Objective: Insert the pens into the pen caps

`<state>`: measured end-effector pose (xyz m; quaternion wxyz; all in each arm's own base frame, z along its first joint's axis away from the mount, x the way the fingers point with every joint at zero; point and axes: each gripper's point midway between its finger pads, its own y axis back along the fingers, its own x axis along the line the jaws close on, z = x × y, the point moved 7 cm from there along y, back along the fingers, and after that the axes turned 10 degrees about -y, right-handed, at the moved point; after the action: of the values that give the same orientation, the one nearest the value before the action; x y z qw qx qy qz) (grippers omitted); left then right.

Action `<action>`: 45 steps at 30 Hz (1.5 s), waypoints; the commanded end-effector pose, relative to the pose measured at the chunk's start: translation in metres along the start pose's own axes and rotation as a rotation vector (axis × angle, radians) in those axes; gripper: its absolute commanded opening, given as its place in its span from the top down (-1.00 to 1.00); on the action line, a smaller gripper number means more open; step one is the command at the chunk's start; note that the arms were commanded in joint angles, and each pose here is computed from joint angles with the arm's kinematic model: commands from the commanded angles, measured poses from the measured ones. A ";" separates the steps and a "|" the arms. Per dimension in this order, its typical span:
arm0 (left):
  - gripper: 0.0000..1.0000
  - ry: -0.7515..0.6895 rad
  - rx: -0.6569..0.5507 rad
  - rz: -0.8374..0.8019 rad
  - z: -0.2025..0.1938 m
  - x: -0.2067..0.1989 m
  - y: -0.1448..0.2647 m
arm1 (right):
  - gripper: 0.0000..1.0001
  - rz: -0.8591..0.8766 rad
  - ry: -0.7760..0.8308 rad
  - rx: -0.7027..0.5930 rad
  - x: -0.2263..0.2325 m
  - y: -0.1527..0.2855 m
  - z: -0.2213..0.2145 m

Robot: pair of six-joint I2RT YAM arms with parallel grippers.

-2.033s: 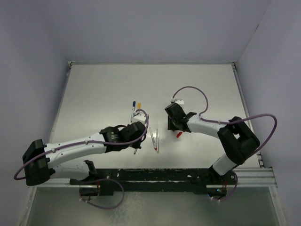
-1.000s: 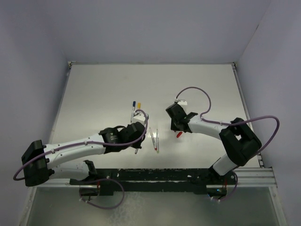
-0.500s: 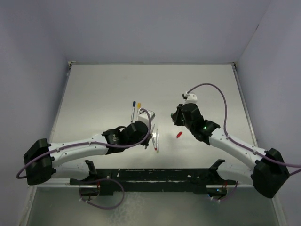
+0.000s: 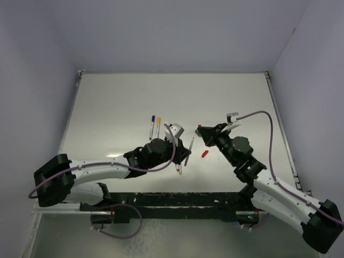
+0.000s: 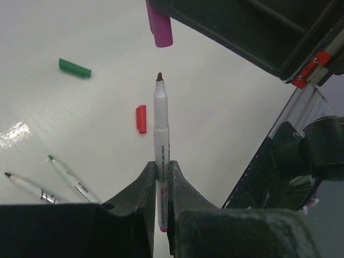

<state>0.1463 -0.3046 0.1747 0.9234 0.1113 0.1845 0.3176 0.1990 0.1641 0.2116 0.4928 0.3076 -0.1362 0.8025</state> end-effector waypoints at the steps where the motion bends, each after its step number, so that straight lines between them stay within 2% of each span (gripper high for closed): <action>1: 1.00 0.053 -0.164 -0.124 0.032 -0.021 -0.005 | 1.00 0.193 -0.051 -0.161 0.027 0.004 0.026; 13: 1.00 0.113 -0.191 -0.124 0.039 -0.025 -0.008 | 1.00 0.257 -0.143 -0.204 0.030 0.009 0.025; 45: 1.00 0.105 -0.192 -0.058 0.038 -0.017 -0.011 | 1.00 0.255 -0.209 -0.108 0.025 0.007 0.005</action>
<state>0.1519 -0.3213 0.1942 0.9261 0.0307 0.2108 0.3114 0.1881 0.1728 0.2259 0.4070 0.3395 -0.2538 0.8091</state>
